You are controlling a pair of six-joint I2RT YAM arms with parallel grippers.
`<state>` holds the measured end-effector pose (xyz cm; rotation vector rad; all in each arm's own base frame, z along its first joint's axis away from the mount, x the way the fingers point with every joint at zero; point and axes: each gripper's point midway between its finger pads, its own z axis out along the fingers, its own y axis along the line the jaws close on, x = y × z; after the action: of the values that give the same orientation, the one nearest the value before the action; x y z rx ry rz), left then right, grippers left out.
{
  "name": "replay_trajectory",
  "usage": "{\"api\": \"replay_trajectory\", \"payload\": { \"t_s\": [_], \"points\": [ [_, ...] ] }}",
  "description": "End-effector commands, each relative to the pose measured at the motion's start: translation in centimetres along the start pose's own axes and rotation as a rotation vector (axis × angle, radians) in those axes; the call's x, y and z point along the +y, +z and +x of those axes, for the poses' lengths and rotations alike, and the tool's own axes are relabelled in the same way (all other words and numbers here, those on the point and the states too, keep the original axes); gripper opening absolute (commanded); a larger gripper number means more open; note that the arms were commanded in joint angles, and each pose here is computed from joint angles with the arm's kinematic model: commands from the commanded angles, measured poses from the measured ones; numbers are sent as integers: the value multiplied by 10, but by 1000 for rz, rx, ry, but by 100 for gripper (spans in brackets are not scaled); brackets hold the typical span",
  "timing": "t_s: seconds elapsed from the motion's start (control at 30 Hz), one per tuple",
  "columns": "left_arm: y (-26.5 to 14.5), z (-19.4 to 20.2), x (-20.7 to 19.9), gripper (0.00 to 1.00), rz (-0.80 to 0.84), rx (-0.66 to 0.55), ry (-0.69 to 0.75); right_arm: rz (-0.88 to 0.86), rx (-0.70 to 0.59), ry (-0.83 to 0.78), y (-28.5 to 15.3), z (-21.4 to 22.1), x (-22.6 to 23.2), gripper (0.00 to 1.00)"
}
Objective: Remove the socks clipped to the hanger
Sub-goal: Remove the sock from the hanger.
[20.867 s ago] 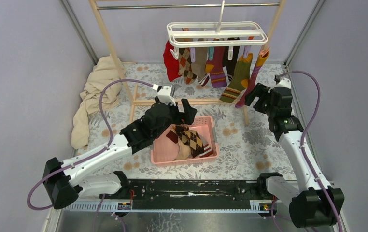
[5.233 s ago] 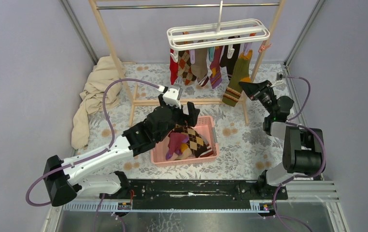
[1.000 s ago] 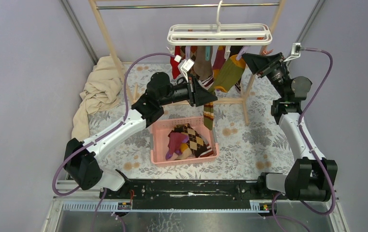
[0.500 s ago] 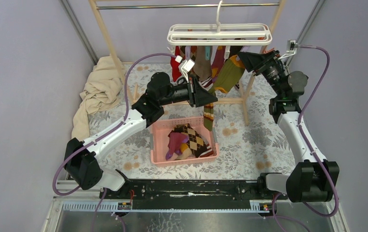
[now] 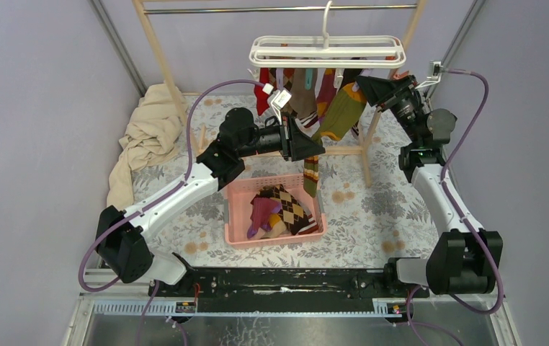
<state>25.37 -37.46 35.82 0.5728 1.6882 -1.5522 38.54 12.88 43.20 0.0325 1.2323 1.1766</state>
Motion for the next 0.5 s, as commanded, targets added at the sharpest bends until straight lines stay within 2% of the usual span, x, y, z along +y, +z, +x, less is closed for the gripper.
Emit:
{"api": "replay_trajectory", "payload": {
  "t_s": [0.0, 0.47],
  "points": [
    [-1, -2, -12, 34, 48, -2, 25, -111, -54, -2, 1, -14, 22, 53],
    [3, 3, -5, 34, 44, 16, 16, -115, -88, -5, -3, -28, 17, 55]
  ]
}}
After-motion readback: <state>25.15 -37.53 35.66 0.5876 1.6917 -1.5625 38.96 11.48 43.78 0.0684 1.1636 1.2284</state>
